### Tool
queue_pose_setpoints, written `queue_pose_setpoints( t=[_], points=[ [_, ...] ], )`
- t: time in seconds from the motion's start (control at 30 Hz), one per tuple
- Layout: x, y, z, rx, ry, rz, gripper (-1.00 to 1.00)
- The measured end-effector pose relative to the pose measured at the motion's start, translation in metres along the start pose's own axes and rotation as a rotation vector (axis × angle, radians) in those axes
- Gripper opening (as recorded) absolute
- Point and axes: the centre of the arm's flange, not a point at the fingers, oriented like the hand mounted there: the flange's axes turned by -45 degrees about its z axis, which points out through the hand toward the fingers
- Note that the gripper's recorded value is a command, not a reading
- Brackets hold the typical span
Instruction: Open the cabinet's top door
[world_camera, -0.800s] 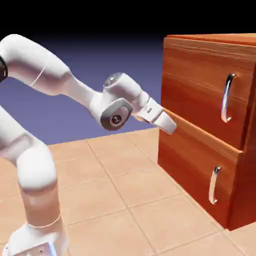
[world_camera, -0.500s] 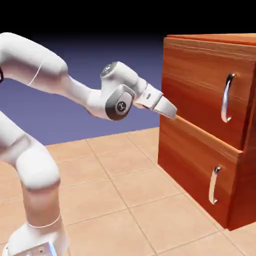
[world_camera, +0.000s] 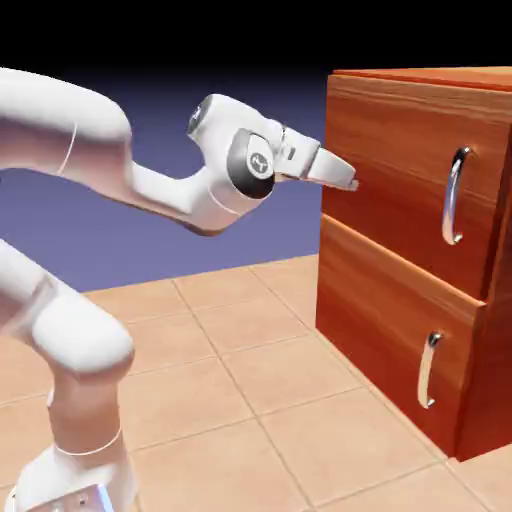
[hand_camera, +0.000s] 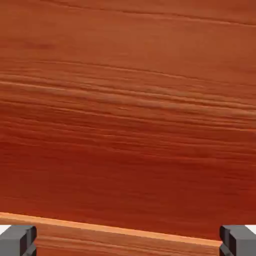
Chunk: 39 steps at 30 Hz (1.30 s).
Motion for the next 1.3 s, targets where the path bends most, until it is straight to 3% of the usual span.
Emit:
queue_pose_setpoints(
  t=[0.67, 1.3],
  points=[
    [0.01, 0.061, 0.002, -0.034, 0.25, 0.038, 0.0],
    [-0.032, 0.143, 0.073, -0.041, 0.423, 0.086, 0.0]
  ],
)
